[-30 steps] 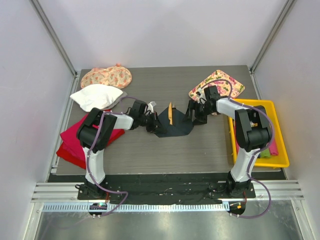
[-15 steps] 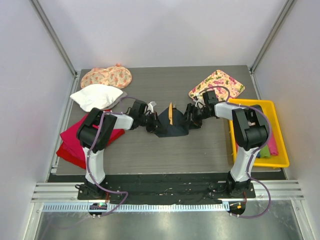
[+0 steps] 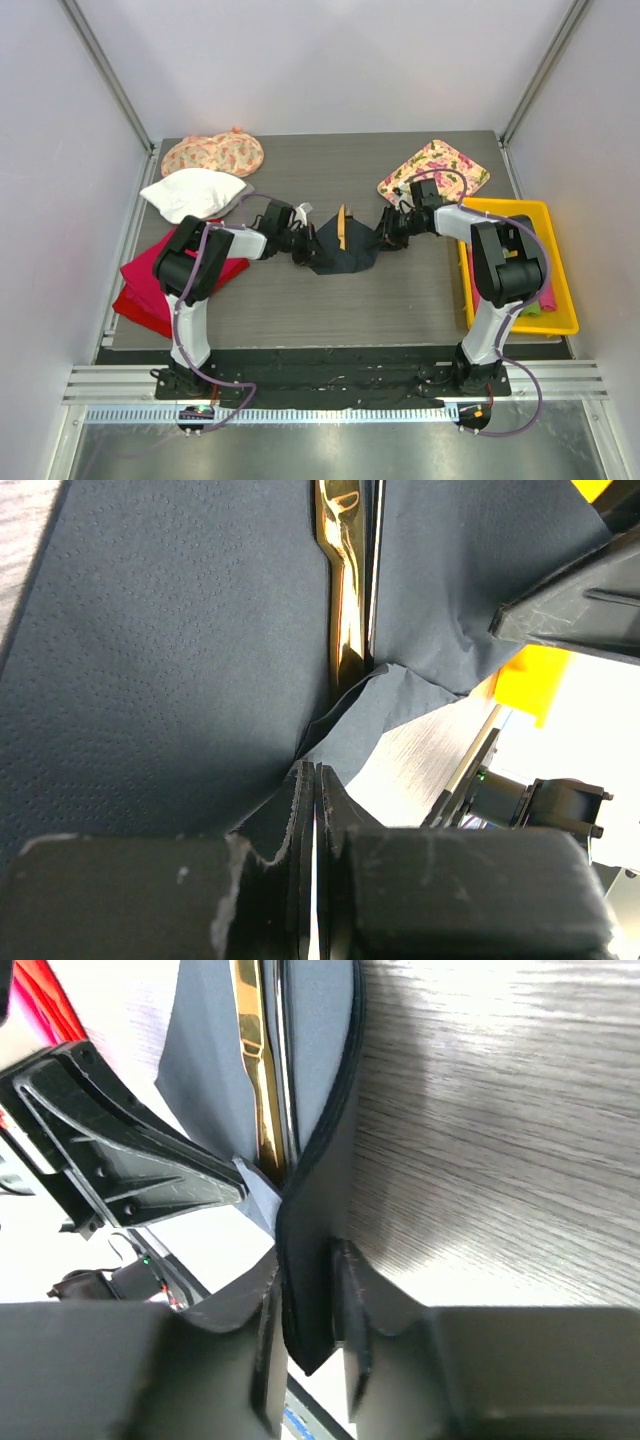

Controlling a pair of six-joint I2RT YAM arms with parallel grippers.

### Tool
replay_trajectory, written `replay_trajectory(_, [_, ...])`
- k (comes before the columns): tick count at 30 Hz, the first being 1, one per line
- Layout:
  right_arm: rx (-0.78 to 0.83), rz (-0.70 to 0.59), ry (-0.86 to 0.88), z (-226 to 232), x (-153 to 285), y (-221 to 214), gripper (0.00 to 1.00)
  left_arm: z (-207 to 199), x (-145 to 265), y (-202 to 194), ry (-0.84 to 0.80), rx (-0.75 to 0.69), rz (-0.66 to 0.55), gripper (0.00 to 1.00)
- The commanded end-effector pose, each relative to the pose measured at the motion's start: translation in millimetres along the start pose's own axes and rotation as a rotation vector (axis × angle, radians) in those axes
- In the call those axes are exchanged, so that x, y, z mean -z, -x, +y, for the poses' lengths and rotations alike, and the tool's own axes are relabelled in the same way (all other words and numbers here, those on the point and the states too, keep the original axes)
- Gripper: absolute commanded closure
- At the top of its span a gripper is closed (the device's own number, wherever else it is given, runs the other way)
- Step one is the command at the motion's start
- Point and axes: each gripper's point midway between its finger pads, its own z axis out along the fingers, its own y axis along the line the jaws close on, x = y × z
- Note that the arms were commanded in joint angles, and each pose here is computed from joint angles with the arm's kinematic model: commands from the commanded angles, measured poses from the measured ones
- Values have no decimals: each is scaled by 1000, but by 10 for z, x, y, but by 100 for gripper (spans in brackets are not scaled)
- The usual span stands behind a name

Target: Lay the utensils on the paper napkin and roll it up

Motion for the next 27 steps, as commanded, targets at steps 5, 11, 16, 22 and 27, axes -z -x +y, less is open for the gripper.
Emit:
replay_trajectory(5, [58, -24, 50, 324, 40, 123, 87, 186, -36, -5, 72, -5, -12, 95])
replay_trajectory(11, [38, 9, 80, 443, -113, 64, 88, 191, -41, -5, 74, -4, -10, 96])
replay_trajectory(16, [13, 33, 108, 538, -272, 18, 88, 183, -44, 8, 72, -5, -12, 96])
replay_trajectory(22, [-10, 53, 141, 669, -455, -1, 88, 189, -40, -2, 75, -6, -9, 96])
replay_trajectory(27, [-46, 74, 150, 674, -589, -66, 87, 191, -46, -1, 73, -6, -8, 96])
